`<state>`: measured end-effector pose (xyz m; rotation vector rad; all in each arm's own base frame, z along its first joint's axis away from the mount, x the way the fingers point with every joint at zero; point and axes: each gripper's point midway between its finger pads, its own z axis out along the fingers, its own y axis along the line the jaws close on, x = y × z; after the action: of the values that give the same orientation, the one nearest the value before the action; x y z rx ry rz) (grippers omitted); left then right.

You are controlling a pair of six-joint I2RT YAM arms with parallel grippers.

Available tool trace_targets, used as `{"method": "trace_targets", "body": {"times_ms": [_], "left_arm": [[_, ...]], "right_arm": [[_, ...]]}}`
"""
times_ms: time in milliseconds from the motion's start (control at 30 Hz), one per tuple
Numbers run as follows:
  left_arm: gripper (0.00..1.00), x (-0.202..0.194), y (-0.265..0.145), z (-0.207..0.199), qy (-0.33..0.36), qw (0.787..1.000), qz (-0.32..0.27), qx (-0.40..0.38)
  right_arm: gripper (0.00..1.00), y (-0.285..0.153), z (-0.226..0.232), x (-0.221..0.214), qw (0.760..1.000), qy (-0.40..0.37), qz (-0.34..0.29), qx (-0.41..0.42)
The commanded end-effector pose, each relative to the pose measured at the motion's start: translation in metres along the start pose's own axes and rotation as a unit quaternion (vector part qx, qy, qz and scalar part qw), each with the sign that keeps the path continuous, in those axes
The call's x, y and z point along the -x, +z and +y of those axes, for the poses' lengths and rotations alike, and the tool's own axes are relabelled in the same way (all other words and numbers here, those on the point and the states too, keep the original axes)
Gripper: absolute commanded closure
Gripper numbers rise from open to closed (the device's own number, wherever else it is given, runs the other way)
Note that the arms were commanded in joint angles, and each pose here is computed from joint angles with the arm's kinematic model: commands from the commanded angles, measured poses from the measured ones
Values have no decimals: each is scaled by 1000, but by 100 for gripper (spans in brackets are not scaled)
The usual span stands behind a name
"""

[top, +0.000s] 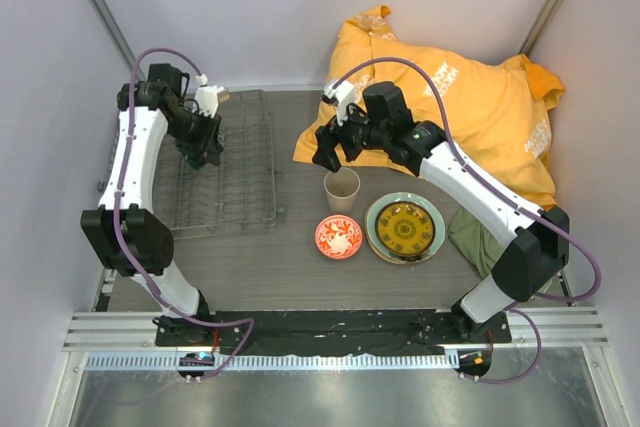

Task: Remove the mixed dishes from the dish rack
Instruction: Place the cup on the dish rack.

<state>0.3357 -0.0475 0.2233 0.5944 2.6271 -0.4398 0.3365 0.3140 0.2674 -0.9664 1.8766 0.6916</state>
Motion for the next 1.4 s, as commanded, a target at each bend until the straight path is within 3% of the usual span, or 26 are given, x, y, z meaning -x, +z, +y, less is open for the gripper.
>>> {"method": "trace_targets", "body": {"times_ms": [0, 167, 367, 767, 1100, 1267, 1367], "left_arm": [[98, 10, 1, -15, 44, 999, -18, -8], [100, 1, 24, -19, 61, 998, 18, -4], [100, -11, 53, 1, 111, 987, 73, 90], [100, -29, 73, 29, 211, 926, 198, 243], [100, -41, 97, 32, 272, 880, 280, 271], [98, -43, 100, 31, 280, 872, 293, 274], [91, -45, 102, 31, 283, 870, 297, 273]], "right_arm": [[16, -1, 3, 7, 1000, -12, -11, 0], [16, 1, 4, 3, 1000, -13, -3, 2], [15, 1, 4, -1, 1000, -15, 0, 1], [15, 1, 5, -5, 1000, -14, 4, 5], [14, 0, 5, -14, 1000, -11, 20, 5], [14, 3, 7, -26, 999, -7, 34, 11], [14, 1, 7, -22, 999, -10, 29, 10]]}}
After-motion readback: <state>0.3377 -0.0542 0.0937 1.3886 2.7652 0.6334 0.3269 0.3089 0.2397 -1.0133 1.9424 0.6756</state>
